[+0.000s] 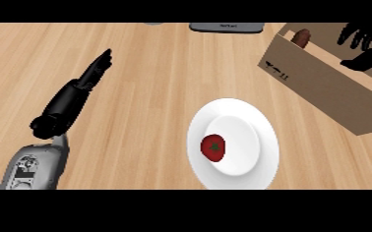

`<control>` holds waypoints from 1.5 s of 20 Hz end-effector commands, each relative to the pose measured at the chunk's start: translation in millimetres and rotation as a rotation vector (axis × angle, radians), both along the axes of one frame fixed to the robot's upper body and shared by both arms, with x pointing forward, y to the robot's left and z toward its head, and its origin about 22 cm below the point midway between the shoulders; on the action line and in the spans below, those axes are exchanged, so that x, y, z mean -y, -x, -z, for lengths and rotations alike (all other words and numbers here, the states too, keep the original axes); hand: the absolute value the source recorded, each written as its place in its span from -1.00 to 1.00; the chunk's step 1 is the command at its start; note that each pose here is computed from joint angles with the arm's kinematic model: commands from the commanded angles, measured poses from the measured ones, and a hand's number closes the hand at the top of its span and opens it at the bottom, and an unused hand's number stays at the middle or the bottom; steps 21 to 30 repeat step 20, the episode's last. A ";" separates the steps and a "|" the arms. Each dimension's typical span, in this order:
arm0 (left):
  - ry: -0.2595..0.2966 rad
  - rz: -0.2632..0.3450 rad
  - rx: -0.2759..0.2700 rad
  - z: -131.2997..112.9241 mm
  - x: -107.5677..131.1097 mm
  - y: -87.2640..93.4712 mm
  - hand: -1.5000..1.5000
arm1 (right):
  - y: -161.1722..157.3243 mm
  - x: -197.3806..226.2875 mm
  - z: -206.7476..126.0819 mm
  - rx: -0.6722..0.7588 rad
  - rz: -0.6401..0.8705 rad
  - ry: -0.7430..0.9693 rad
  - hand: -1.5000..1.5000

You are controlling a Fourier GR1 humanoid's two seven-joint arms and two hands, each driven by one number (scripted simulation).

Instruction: Pick the sweet potato from the plate and place it in the cardboard box

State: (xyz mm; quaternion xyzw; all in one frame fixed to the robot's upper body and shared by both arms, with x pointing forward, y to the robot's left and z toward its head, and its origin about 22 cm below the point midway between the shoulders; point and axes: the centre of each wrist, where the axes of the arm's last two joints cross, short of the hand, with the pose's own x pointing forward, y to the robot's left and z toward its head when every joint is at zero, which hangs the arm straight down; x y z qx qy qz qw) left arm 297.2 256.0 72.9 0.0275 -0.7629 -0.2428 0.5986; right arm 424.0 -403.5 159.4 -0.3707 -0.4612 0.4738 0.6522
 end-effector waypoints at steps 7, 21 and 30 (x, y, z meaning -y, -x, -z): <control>0.014 -0.024 -0.010 1.3 -7.2 -6.9 0.00 | -2.0 8.1 -13.6 0.336 -0.151 -0.481 -1.00; -0.001 0.003 0.023 -5.1 -3.4 -11.2 0.00 | 47.7 86.4 -0.1 0.614 0.246 -1.091 -1.00; -0.001 0.003 0.023 -5.1 -3.4 -11.2 0.00 | 47.7 86.4 -0.1 0.614 0.246 -1.091 -1.00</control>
